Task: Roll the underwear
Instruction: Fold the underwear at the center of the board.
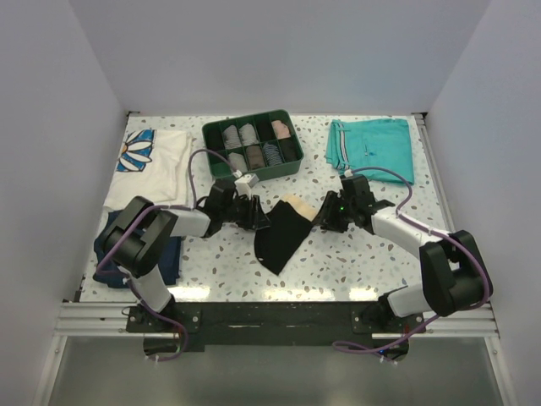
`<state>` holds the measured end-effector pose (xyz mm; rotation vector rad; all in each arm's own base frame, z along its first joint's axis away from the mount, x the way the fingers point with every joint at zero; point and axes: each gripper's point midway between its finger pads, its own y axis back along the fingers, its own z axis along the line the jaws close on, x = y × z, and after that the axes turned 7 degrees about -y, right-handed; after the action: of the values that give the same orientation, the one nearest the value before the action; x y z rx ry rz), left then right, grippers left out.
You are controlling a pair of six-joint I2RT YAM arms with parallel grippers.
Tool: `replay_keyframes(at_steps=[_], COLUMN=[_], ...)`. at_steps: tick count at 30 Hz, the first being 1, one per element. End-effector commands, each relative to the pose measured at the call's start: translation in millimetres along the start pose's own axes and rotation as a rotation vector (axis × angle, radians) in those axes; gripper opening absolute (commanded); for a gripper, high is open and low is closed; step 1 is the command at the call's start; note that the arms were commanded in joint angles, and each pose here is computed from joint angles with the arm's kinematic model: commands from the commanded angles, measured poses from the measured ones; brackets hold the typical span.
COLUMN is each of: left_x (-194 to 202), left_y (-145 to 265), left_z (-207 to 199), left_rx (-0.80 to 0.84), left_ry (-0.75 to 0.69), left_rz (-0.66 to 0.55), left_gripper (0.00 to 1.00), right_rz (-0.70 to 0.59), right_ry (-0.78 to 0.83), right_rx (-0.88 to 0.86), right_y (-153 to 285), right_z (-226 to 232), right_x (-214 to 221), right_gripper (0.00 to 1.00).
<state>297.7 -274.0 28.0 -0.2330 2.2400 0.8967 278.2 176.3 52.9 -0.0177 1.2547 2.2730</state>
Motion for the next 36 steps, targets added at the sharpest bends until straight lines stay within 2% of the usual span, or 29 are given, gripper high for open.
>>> replay_keyframes(at_steps=[1,4,12,16,23,32,36], left_x=[-13.6,-24.2,-49.9,-58.4,-39.8,-37.8,-35.5], left_y=[7.1,10.6,23.4,18.9,4.5,12.7,14.5], left_z=[-6.4,-9.9,-21.4,-32.0,-30.7,-36.3,-36.0], left_rx=[0.014,0.010,-0.030,-0.058,-0.192,-0.224,-0.228], left_ry=[-0.040,-0.055,-0.117,-0.182,-0.245,-0.287,-0.291], left_rz=[-0.047,-0.066,-0.097,-0.086,0.017,0.018,0.019], left_gripper=[0.29,0.18,0.14,0.14,0.13,0.13,0.13], right_rz=[-0.009,-0.009,0.024,0.041,0.044,0.024,-0.008], right_ry=[0.017,0.008,-0.025,-0.025,-0.028,-0.046,-0.073], right_rx=[-0.078,-0.086,-0.137,-0.172,-0.226,-0.206,-0.324], right_y=[6.3,5.2,-3.2,-5.0,-10.1,-44.4,-42.8], right_z=[19.0,18.8,26.9,35.4,56.3,57.9,79.7], right_x=[-5.4,-2.9,5.6,13.7,24.0,20.2,13.7], right_gripper=[0.41,0.38,0.15,0.14,0.13,0.04,0.04])
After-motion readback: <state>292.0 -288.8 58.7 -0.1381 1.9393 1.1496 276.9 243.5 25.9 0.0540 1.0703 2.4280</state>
